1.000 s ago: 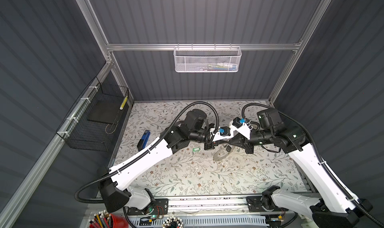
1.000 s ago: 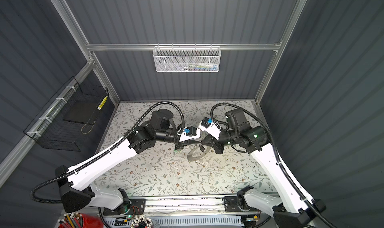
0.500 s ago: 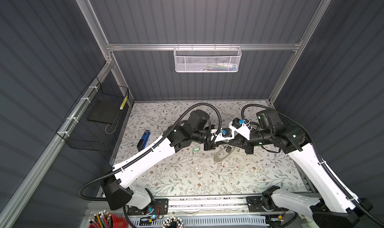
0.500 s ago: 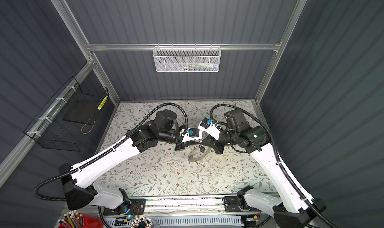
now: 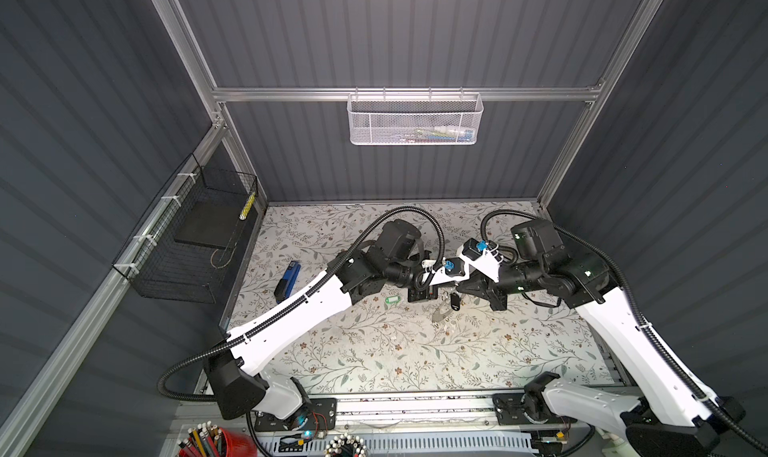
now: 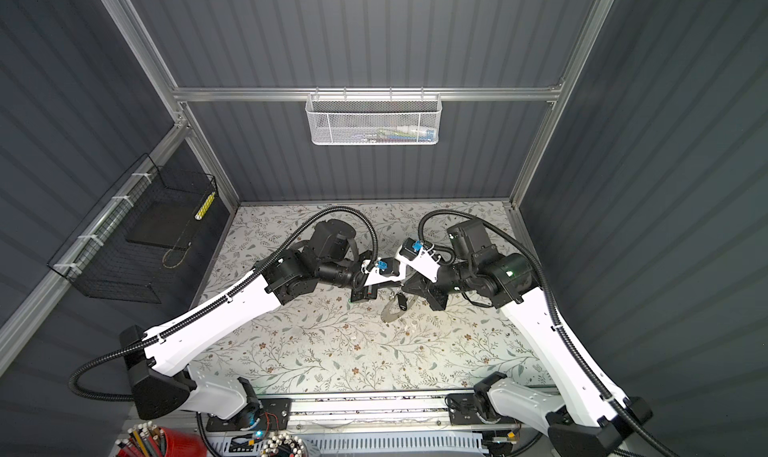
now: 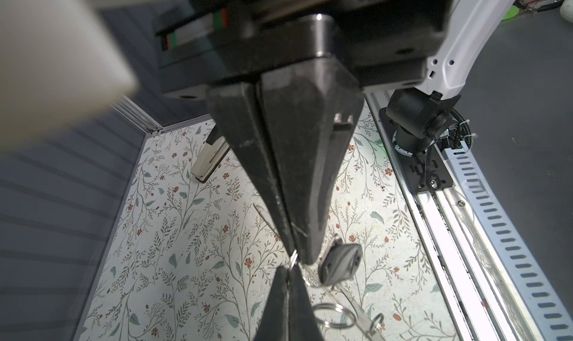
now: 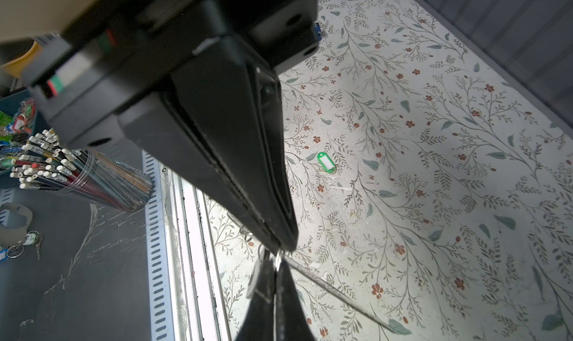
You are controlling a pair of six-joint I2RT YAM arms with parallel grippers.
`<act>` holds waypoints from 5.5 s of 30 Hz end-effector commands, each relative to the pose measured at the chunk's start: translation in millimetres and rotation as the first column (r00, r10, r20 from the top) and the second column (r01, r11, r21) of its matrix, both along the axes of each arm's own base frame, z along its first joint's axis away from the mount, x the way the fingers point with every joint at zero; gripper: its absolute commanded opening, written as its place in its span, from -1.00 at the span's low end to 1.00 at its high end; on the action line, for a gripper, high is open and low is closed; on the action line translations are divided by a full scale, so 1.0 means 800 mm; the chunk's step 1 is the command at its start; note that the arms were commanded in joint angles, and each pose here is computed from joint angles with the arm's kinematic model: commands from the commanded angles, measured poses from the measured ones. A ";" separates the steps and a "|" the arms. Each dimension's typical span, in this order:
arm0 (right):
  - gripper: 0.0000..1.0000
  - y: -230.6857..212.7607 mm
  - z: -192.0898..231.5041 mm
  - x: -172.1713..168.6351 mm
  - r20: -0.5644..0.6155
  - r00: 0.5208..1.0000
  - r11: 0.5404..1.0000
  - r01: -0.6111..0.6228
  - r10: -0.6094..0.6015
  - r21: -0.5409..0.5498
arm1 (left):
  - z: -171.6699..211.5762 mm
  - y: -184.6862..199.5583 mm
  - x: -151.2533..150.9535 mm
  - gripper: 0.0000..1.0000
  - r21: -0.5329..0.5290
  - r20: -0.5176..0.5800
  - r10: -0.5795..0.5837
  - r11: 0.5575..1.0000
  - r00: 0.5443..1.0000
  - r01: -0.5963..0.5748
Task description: Put the keys on the keyring
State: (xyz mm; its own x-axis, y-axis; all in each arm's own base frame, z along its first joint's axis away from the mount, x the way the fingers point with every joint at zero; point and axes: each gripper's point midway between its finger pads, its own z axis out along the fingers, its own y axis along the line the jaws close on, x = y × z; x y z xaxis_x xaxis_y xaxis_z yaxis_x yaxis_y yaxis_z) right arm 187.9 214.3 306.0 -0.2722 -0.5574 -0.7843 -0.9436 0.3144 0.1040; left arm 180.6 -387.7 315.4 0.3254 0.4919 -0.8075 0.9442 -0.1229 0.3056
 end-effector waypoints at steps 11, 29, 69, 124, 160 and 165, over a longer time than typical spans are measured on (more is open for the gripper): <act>-0.26 -0.002 0.017 0.015 0.139 0.990 0.999 0.038 -0.041 0.026 | 0.015 -0.002 -0.010 -1.00 -0.066 -0.016 0.004 0.998 1.000 -0.005; 0.10 -0.011 0.005 0.013 0.224 0.952 0.956 0.152 -0.210 0.251 | 0.067 0.020 0.012 -1.00 -0.378 -0.147 0.174 0.900 0.974 -0.218; -1.00 0.034 0.016 0.040 0.169 0.979 0.943 0.056 -0.117 0.327 | 0.087 0.030 0.039 -1.00 -0.548 -0.275 0.266 0.747 0.924 -0.378; -1.00 -0.030 -0.004 0.064 0.510 0.860 0.949 0.134 0.032 -0.286 | 0.039 0.037 0.036 -1.00 -0.355 -0.177 0.325 0.859 0.929 -0.368; -1.00 0.137 -0.100 0.254 0.392 0.919 0.957 0.082 0.035 -0.280 | -0.077 0.256 0.203 0.50 -0.145 -0.416 0.859 0.262 0.299 -0.954; -1.00 0.133 -0.163 0.271 0.324 0.946 0.952 0.086 0.014 -0.293 | -0.076 0.273 0.248 0.53 -0.114 -0.428 0.879 0.180 0.212 -0.977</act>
